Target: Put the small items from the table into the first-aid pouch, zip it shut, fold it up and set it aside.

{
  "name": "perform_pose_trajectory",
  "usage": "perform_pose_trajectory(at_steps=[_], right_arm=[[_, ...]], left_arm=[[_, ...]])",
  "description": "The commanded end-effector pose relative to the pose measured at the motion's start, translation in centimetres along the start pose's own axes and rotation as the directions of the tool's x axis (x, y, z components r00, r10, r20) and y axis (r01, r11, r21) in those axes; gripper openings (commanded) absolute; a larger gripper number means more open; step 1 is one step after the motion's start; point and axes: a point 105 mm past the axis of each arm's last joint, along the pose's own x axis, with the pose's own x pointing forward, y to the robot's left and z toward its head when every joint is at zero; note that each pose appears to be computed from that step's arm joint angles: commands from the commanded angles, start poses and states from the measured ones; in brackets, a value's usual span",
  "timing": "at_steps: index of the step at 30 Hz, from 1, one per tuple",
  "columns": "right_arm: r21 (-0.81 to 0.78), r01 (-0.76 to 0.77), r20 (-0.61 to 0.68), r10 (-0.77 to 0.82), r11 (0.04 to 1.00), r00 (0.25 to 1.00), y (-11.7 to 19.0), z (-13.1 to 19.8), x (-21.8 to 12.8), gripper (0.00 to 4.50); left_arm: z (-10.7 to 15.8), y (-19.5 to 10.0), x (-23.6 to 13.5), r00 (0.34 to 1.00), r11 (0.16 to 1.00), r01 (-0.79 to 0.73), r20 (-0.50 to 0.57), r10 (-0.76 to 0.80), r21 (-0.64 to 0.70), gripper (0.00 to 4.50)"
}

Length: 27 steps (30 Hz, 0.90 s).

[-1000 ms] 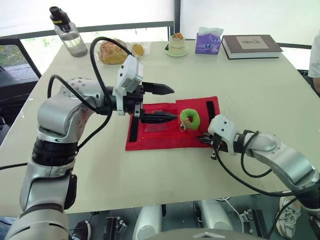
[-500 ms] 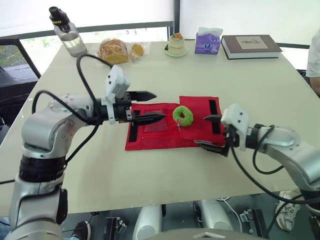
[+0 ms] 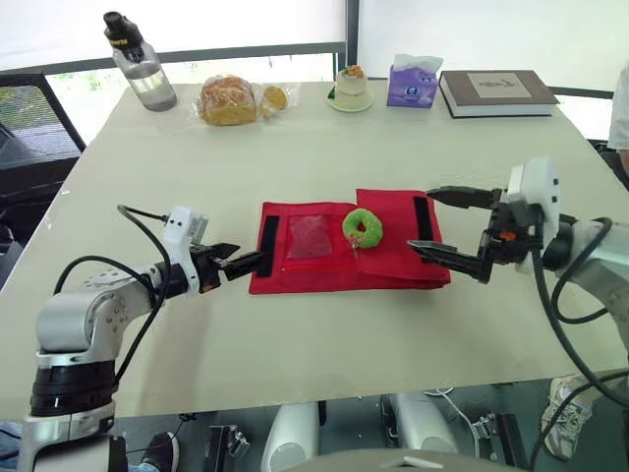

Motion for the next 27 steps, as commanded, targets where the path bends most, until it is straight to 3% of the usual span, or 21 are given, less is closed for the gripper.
perform_pose_trajectory(at_steps=[1,9,13,16,19,20,21,22,24,27], right_arm=[[-0.053,-0.048,0.027,0.049,0.997,0.998,0.8,1.7,0.0,4.47],[-0.066,-0.095,0.026,0.097,0.993,0.995,1.3,2.4,0.4,4.47],[-0.074,-0.101,0.031,0.103,0.992,0.994,1.1,2.9,1.0,4.47],[-0.075,-0.104,0.035,0.107,0.992,0.994,1.1,3.4,1.5,4.50],[-0.074,-0.105,0.036,0.108,0.992,0.993,1.1,3.6,1.7,4.50],[-0.074,-0.106,0.037,0.108,0.992,0.993,1.2,3.7,1.7,4.50],[-0.073,-0.106,0.037,0.109,0.992,0.993,1.2,3.7,1.8,4.50],[-0.074,-0.106,0.036,0.109,0.992,0.993,1.2,3.8,1.9,4.50],[-0.074,-0.107,0.037,0.110,0.992,0.993,1.3,3.9,2.0,4.50],[-0.071,-0.108,0.036,0.110,0.992,0.993,1.2,3.9,2.1,4.50]], left_arm=[[-0.2,-0.4,-0.5,1.000,0.995,0.018,0.016,-0.017,-0.094,4.50],[-1.9,-2.0,0.1,0.992,0.924,0.099,-0.036,-0.121,-0.370,4.50],[-1.7,-3.6,0.2,0.975,0.891,0.188,-0.029,-0.220,-0.413,4.50],[-1.2,-3.8,0.0,0.968,0.870,0.234,0.023,-0.249,-0.433,3.69],[-0.7,-4.0,-0.4,0.958,0.861,0.279,0.068,-0.277,-0.426,2.15],[-0.7,-4.0,-0.5,0.958,0.859,0.282,0.072,-0.278,-0.427,1.92],[-0.8,-3.9,-0.5,0.958,0.858,0.282,0.075,-0.278,-0.428,1.28],[-0.9,-3.8,-0.6,0.957,0.856,0.285,0.079,-0.279,-0.431,1.08],[-1.0,-3.7,-0.8,0.955,0.854,0.292,0.090,-0.282,-0.430,0.08],[-0.7,-3.6,-1.0,0.953,0.854,0.304,0.115,-0.282,-0.422,0.03]])
